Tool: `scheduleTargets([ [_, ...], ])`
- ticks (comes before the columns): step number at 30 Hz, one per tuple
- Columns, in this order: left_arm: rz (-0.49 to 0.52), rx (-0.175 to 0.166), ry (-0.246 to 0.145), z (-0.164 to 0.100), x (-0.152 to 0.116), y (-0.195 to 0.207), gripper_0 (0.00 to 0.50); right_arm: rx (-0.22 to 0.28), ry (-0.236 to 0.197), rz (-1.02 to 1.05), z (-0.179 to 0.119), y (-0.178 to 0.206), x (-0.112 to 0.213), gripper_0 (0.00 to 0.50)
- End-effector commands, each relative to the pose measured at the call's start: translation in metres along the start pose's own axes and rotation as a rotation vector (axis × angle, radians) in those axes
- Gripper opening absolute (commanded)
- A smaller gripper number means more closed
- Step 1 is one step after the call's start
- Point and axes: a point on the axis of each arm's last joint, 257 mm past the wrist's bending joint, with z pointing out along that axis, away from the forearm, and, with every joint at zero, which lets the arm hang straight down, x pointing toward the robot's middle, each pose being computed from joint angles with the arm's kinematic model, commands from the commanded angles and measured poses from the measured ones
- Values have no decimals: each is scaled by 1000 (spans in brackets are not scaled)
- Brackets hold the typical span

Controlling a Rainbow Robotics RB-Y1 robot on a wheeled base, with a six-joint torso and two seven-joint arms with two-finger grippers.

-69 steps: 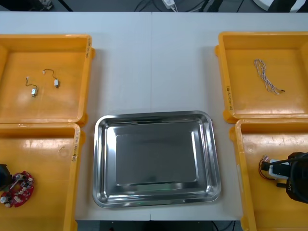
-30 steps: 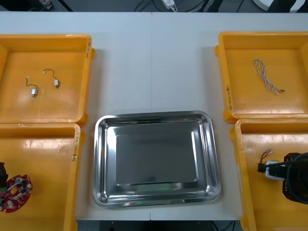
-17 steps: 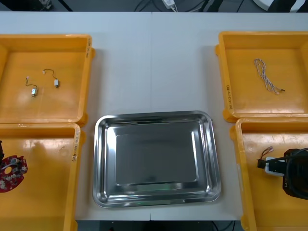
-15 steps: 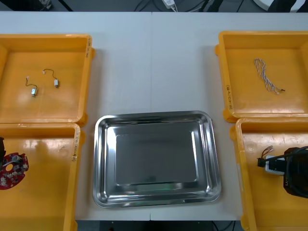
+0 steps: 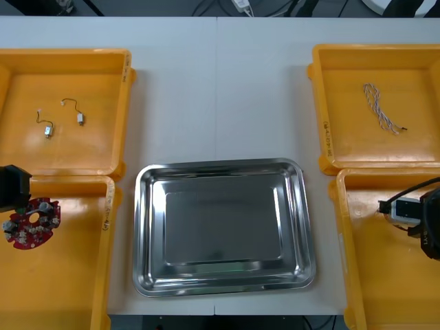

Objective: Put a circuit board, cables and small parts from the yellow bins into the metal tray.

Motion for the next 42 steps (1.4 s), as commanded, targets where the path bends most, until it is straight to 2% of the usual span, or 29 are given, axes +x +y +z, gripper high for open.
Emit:
scheduleTargets([
  [1, 95, -22, -52, -22, -19, -19, 0, 38, 4, 38, -39, -33, -3, 0],
  [6, 123, -10, -55, -24, -23, -36, 0, 12, 0, 88, -59, -36, -5, 0],
  [13, 132, 11, -65, -28, -30, -64, 0, -8, -41, 193, -88, -43, -17, 0],
  [23, 131, 39, -57, -27, -25, -103, 0, 46, -28, 200, -131, -71, -30, 0],
  [27, 114, 47, -58, -26, -23, -117, 0, 39, -32, 232, -138, -72, -37, 0],
  [36, 93, 75, -90, -15, -16, -164, 0, 45, -93, 298, -145, -79, -61, 0],
  [42, 96, 87, -95, -5, -6, -185, 0, 45, -115, 311, -149, -81, -70, 0],
])
